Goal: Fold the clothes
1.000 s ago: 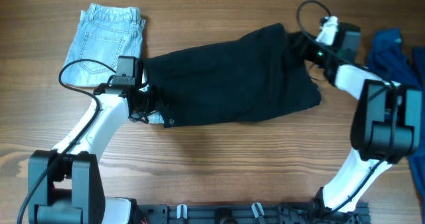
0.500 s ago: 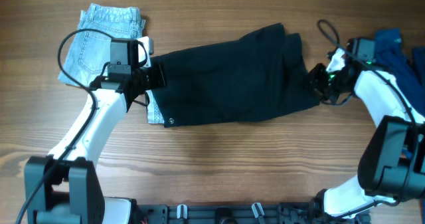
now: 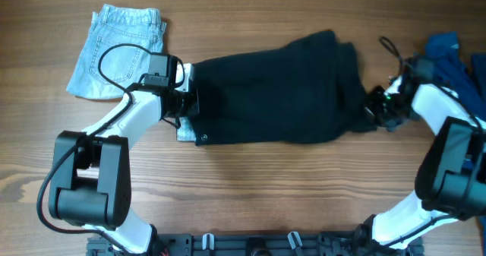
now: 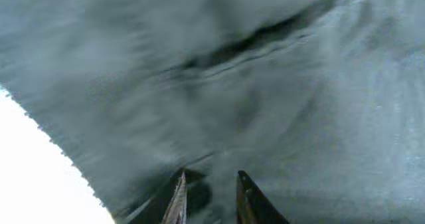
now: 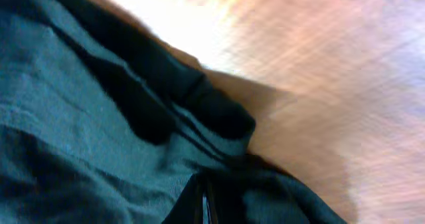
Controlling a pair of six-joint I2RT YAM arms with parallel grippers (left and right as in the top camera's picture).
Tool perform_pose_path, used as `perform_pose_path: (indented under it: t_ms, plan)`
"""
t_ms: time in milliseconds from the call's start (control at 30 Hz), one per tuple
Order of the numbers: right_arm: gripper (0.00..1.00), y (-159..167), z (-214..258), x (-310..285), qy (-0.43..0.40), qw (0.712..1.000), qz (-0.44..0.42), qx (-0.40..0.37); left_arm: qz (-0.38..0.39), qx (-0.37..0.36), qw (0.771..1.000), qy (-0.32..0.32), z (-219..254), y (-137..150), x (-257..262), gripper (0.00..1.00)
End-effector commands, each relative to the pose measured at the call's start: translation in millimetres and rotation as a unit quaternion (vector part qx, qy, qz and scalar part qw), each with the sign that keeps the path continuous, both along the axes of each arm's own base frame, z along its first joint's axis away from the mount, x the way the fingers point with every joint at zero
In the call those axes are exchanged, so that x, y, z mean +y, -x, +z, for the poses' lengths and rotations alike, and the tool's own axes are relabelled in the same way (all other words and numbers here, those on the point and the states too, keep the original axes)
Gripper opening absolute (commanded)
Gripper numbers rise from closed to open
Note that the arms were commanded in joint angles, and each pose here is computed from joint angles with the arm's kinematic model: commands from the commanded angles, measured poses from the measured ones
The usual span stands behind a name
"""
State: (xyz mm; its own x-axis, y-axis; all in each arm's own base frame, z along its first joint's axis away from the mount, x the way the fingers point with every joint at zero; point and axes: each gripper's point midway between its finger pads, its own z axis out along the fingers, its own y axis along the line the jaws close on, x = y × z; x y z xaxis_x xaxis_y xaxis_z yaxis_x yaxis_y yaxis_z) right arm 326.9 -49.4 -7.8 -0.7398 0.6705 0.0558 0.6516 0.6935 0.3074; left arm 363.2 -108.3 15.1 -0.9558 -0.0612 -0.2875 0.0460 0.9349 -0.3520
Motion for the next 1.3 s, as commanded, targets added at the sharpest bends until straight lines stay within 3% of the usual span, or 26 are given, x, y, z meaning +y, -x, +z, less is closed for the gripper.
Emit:
perform_pose_path:
  t_ms: [0,100,200,300,400,467,633,833,933,1033,1133,1200,1267]
  plan:
    - [0.06,70,-38,-9,0.003,0.994,0.02,0.11,-0.012,-0.009,1.0,0.008,7,-2,-5,0.27]
    - [0.09,47,3,10,-0.041,0.998,0.054,0.015,-0.011,-0.01,1.0,0.008,22,1,-4,0.28]
    - [0.16,28,56,12,-0.026,0.994,0.067,-0.082,-0.019,-0.02,0.999,0.038,57,8,-12,0.26]
    - [0.2,19,112,18,-0.002,0.98,0.083,-0.178,-0.045,-0.031,0.994,0.09,88,22,-30,0.12]
    - [0.2,19,137,36,0.011,0.969,0.115,-0.217,-0.071,-0.023,0.995,0.065,82,35,-46,0.07]
    - [0.22,21,130,49,0.015,0.972,0.128,-0.197,-0.092,-0.007,0.995,0.031,64,45,-57,0.06]
    - [0.22,33,68,44,0.033,0.993,0.092,-0.06,-0.127,0.061,0.989,-0.046,2,68,-69,0.06]
    - [0.13,49,-10,21,0.054,0.995,0.047,0.072,-0.054,0.145,0.982,-0.106,-53,77,-37,0.04]
    - [0.08,81,-28,30,0.006,0.988,0.049,0.149,-0.01,0.145,0.98,-0.135,-56,69,-12,0.04]
    - [0.08,103,-25,67,-0.095,0.982,0.076,0.145,0.037,0.132,0.977,-0.163,-53,51,21,0.04]
    - [0.08,121,-22,72,-0.096,0.983,0.074,0.137,0.074,0.136,0.975,-0.156,-47,44,42,0.04]
    - [0.08,116,-14,71,-0.087,0.987,0.076,0.109,0.081,0.136,0.976,-0.15,-44,42,47,0.04]
    - [0.11,91,8,66,-0.066,0.993,0.086,0.036,0.068,0.135,0.979,-0.136,-42,42,41,0.05]
